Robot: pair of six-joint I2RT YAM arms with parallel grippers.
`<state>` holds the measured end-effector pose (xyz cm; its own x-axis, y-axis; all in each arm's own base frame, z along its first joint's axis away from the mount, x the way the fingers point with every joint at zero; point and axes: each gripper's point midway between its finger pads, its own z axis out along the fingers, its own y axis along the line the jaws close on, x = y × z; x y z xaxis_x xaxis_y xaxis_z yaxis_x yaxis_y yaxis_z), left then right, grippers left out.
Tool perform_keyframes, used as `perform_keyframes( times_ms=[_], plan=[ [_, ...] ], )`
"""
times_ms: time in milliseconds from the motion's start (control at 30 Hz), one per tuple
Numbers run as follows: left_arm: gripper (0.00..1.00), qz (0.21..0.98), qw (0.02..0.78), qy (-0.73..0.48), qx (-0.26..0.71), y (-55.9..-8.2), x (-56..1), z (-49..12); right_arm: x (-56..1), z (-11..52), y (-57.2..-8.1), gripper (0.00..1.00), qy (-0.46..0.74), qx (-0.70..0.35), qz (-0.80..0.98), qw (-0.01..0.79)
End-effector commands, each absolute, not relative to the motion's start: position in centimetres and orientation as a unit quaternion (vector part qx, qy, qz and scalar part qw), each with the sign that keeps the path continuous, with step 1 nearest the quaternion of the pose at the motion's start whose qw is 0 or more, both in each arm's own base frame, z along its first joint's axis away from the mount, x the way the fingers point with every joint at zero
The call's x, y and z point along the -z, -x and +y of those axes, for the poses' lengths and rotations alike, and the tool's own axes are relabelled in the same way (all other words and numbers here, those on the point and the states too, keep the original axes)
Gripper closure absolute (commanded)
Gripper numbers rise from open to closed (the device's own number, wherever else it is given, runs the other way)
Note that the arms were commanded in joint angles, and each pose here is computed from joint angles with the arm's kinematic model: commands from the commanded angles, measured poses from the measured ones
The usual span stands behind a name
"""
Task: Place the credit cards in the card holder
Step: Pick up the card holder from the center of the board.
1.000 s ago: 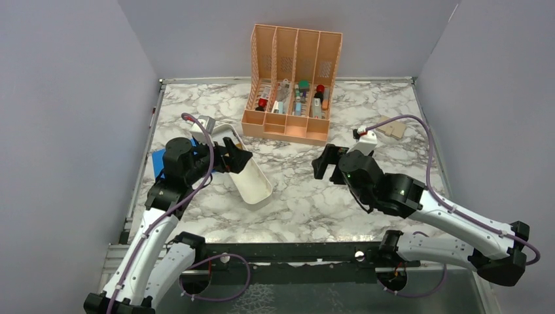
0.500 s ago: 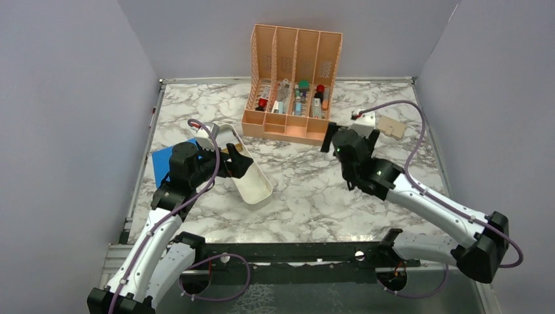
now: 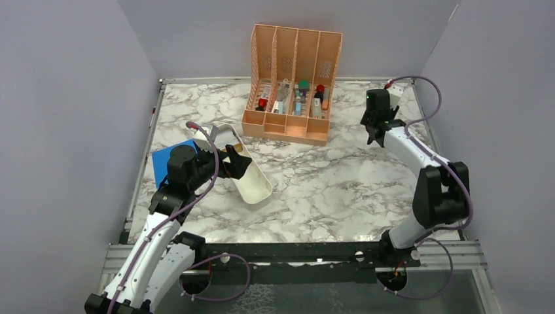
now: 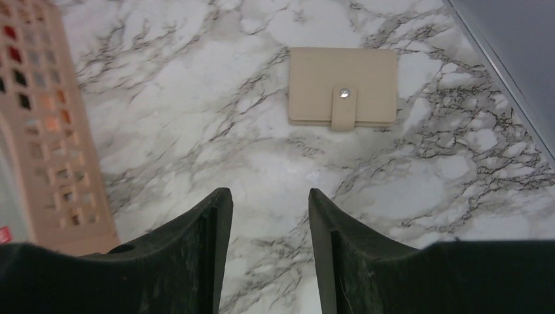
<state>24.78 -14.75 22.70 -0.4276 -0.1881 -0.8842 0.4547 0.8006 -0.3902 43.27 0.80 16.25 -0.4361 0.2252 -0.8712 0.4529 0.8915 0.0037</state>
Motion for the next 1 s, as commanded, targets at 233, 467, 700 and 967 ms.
perform_keyframes(
  times_ms=[233, 467, 700, 967],
  plan=[
    [0.01, 0.780, 0.552, -0.088, 0.282, -24.7, -23.5, -14.0, -9.7, -5.6, -49.6, 0.49, -0.234, 0.084, 0.871, 0.425],
    [0.01, 0.781, 0.553, -0.089, 0.278, -24.6, -23.5, -14.0, -6.3, -8.6, -50.7, 0.43, -0.255, 0.111, 0.882, 0.381],
    [0.01, 0.783, 0.555, -0.087, 0.268, -24.6, -23.6, -13.6, -3.7, -10.3, -49.7, 0.44, -0.271, 0.132, 0.889, 0.344],
    [0.02, 0.786, 0.551, -0.082, 0.270, -24.5, -23.6, -13.6, -3.0, -10.5, -48.4, 0.49, -0.276, 0.140, 0.888, 0.339]
  ],
)
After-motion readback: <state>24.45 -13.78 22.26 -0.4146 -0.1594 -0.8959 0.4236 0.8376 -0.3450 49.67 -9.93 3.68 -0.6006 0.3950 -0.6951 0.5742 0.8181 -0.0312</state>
